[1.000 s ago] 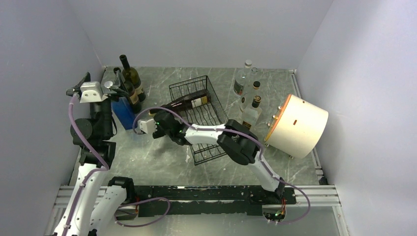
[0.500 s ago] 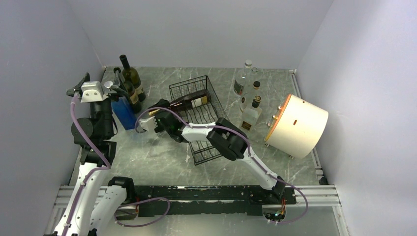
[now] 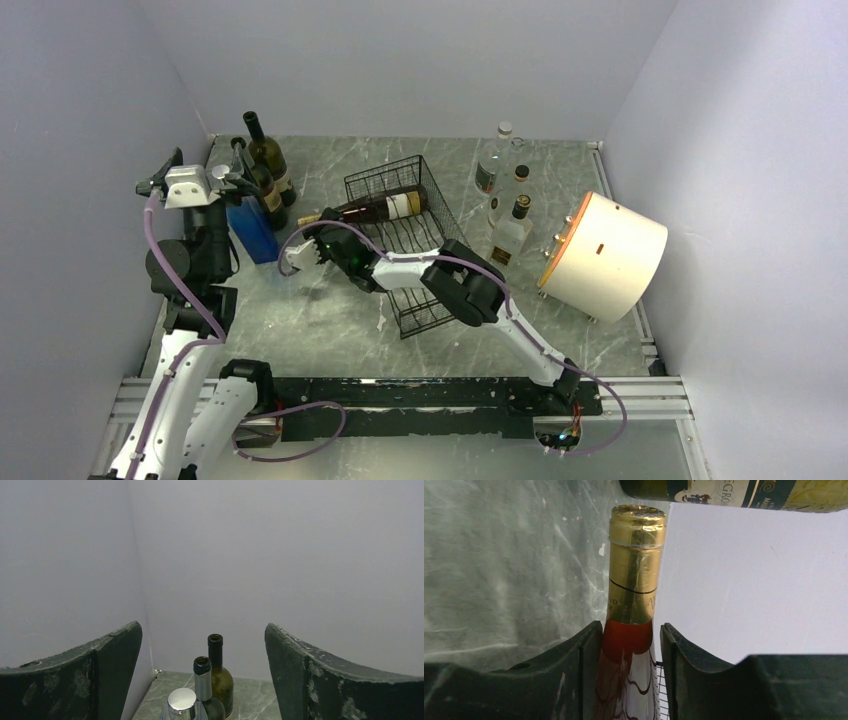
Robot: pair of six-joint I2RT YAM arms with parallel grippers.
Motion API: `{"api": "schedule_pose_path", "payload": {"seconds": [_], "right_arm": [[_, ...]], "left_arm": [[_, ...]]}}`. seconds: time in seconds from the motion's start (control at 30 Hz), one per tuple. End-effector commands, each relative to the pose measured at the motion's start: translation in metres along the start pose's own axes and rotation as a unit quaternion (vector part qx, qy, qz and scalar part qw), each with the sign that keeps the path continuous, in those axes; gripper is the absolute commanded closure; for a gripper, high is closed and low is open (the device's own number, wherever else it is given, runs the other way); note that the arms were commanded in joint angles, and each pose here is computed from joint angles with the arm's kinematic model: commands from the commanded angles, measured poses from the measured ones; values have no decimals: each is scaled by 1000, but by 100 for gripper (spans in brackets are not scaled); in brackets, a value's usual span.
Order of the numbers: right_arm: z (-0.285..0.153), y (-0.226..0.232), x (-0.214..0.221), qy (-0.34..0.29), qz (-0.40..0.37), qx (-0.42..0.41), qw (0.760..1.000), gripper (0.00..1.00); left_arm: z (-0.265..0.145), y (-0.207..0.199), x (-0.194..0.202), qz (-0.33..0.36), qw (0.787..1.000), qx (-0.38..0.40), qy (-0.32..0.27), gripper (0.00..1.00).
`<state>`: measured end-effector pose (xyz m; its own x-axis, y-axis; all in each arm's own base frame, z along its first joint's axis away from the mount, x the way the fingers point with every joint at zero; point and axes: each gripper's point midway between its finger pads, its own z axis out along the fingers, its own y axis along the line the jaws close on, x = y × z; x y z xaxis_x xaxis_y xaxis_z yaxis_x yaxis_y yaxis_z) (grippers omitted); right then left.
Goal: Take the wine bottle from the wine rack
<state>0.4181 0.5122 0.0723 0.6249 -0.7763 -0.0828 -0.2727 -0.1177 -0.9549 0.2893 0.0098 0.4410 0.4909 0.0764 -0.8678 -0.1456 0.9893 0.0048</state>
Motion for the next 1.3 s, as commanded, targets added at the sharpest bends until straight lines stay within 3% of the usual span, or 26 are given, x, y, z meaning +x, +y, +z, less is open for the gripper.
{"api": "schedule_pose_path", "payload": {"seconds": [0.0, 0.47, 0.73, 0.87, 1.07, 1.27], "right_arm": [[-9, 10, -27, -42, -12, 32, 999, 55], [-82, 17, -77, -89, -15, 68, 994, 72], [-115, 0, -128, -168, -5, 103, 980, 79], [-133, -13, -153, -207, 27, 107, 972, 87], [-169, -45, -175, -259, 101, 108, 955, 93], [-201, -62, -202, -306, 128, 103, 938, 100]], "left_arm": [[1, 1, -6, -4, 1000, -4, -15, 4], [2, -2, -4, -12, 1000, 1, -9, 5], [3, -3, -2, -11, 1000, 2, -5, 5], [3, -3, 0, -10, 1000, 2, -4, 5], [4, -3, -1, -12, 1000, 5, -3, 6], [5, -1, 0, -11, 1000, -1, -1, 6]]}}
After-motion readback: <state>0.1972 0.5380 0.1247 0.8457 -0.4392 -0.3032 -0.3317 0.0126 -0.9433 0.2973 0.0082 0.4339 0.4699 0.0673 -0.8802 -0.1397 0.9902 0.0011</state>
